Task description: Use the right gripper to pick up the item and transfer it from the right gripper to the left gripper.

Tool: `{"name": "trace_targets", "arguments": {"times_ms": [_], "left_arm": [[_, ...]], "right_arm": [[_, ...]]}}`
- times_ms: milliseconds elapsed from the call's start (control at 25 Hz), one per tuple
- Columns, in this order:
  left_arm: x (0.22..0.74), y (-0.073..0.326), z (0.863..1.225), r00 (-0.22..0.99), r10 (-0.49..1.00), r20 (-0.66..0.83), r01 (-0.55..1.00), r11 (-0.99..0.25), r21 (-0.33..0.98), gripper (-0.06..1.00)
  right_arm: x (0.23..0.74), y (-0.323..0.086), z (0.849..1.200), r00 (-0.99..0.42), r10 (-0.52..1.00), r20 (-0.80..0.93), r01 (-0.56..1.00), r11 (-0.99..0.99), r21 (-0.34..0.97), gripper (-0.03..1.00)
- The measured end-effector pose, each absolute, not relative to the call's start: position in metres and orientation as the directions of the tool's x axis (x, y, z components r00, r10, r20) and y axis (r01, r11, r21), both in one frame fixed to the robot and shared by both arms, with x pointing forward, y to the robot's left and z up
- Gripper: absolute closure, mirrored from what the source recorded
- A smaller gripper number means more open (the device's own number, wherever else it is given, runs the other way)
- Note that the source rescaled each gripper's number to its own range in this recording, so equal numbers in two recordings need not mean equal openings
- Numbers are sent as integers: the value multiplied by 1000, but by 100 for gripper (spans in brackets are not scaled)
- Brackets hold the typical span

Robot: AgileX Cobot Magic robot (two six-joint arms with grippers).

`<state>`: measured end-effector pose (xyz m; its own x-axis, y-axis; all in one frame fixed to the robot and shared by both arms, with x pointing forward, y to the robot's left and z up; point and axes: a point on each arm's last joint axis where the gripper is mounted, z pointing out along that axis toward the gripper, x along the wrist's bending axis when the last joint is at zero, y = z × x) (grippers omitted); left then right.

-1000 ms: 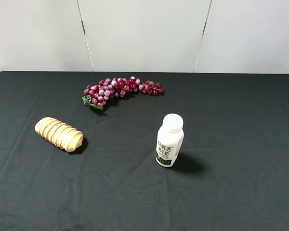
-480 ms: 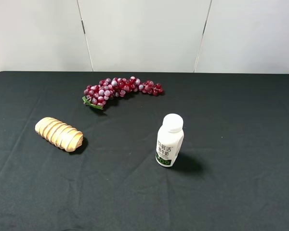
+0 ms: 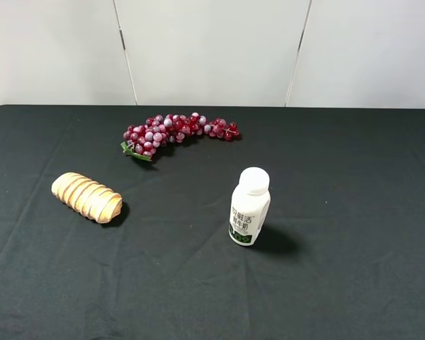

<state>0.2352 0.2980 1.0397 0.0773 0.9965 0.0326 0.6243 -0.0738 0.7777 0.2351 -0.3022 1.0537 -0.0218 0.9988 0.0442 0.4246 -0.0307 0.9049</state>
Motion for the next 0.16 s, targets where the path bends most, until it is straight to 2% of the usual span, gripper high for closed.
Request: {"name": "trace_targets", "arguments": {"times_ms": [160], "left_arm": [[235, 298, 1040, 77, 996, 33, 624, -74, 778, -3]], "right_arm": [[235, -302, 1054, -22, 999, 44, 425, -31, 905, -3]]}}
